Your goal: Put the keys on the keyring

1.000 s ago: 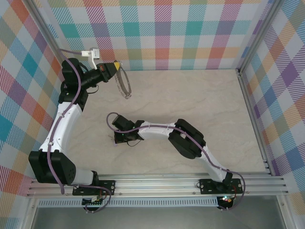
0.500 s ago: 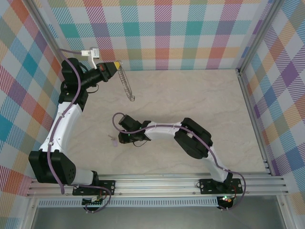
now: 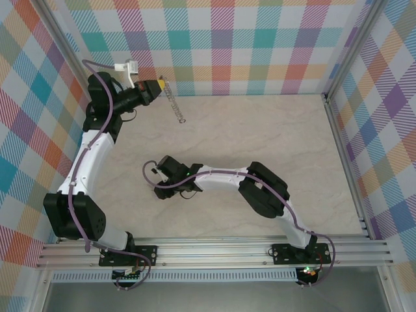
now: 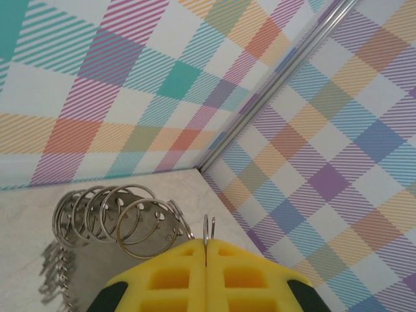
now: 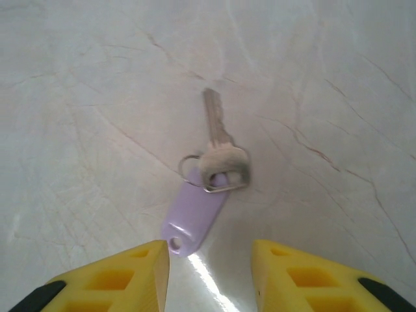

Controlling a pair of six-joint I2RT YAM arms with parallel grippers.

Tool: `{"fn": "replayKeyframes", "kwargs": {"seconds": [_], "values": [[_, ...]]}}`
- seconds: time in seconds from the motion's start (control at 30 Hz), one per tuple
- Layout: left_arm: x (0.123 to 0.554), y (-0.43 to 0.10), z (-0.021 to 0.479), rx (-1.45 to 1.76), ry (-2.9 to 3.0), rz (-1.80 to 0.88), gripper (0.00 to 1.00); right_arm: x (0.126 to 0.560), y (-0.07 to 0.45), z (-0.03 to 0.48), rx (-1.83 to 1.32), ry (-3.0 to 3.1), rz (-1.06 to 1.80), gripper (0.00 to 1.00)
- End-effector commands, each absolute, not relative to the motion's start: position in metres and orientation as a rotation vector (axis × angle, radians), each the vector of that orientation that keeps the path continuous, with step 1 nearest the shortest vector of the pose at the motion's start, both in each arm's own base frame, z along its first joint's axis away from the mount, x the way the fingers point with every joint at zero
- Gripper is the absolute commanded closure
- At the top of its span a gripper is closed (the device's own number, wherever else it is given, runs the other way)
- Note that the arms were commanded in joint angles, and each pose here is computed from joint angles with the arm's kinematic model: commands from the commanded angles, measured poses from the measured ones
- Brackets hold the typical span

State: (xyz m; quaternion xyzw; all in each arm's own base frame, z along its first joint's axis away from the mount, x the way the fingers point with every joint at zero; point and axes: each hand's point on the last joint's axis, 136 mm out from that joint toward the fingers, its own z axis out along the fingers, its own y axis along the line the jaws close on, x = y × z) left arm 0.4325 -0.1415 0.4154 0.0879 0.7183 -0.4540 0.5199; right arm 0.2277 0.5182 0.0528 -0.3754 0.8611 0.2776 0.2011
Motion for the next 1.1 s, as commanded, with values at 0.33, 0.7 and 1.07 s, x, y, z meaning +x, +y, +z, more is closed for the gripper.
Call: {"fn": "replayKeyframes", "kwargs": {"seconds": [0.33,0.7,1.07], "values": [[0.437,-0.133,0.436,0.256,1.674,-1.056,1.0,0.219,0.542,0.055,-1.328,2.267,0.719,0.62],[0.437,-0.132,0.437,0.262,1.669,-1.061,1.0,0.214,0.548,0.04,-1.385,2.284,0.683,0.61],[0.436,-0.13,0.436,0.26,1.667,-1.062,1.0,0.219,0.556,0.034,-1.383,2.293,0.668,0.64]]}}
